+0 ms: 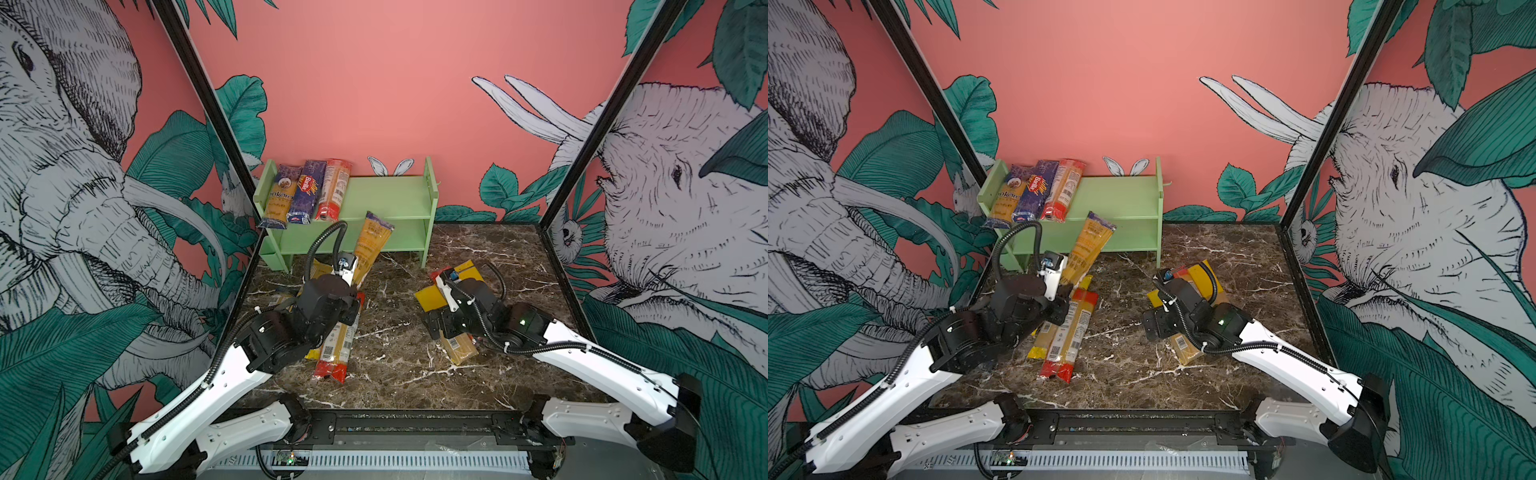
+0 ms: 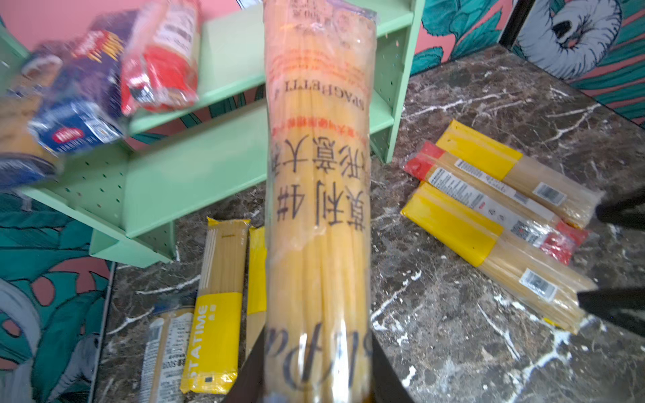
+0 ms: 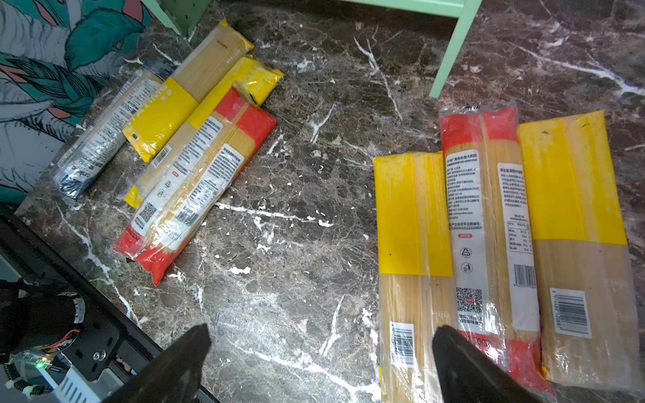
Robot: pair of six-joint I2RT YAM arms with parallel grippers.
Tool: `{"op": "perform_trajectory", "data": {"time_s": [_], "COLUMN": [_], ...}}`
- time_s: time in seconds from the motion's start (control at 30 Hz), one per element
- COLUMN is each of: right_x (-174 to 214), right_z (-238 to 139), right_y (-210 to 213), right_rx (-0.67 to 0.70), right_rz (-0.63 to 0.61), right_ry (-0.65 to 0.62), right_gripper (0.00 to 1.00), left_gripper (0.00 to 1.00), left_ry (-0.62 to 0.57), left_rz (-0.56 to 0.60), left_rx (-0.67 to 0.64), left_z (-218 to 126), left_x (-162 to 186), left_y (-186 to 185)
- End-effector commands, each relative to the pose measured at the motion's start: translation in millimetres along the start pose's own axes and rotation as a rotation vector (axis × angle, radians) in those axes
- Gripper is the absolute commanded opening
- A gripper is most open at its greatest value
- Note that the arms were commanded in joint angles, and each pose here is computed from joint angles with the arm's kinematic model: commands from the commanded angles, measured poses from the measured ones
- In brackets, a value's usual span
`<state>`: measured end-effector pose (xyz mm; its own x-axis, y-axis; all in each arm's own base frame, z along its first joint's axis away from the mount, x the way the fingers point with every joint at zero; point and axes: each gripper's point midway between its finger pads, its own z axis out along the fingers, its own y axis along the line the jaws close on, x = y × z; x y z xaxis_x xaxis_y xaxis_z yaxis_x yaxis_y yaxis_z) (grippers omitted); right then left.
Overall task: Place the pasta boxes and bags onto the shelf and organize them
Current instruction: 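Lift the Mei Pasta pack upright and carry it to the shelf top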
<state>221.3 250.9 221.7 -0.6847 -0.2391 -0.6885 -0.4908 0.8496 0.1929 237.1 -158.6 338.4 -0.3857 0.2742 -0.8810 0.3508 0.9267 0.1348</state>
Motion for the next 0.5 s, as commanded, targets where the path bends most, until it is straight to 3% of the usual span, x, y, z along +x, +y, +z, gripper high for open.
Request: {"op": "perform_trajectory", "data": {"time_s": [0.0,0.2,0.47], "right_x": [-16.7,-27.6,-33.8], "right_z": [-9.9,-14.0,-20.6], "right_y": [5.2,5.3,-8.6], "right_rx": [-0.017,-0.017,-0.012], "right_rz": [-0.025,-0.067,-0.048], "right_ry": [-0.066,-0.082,-0.107], "right_gripper": [0.99,0.99,0.99], "left_gripper": [0.0,0.0,0.0], "left_ry": [-0.175,-0.201,-0.229], "left_rz": [-0.056,-0.073,-0.129], "left_rx": [-0.104,-0.129,-0.196], "left_z": [-16.1,11.7,65.6], "left_x": [-66.8,-122.8,-174.5], "left_y": [20.5,20.9,51.0]}}
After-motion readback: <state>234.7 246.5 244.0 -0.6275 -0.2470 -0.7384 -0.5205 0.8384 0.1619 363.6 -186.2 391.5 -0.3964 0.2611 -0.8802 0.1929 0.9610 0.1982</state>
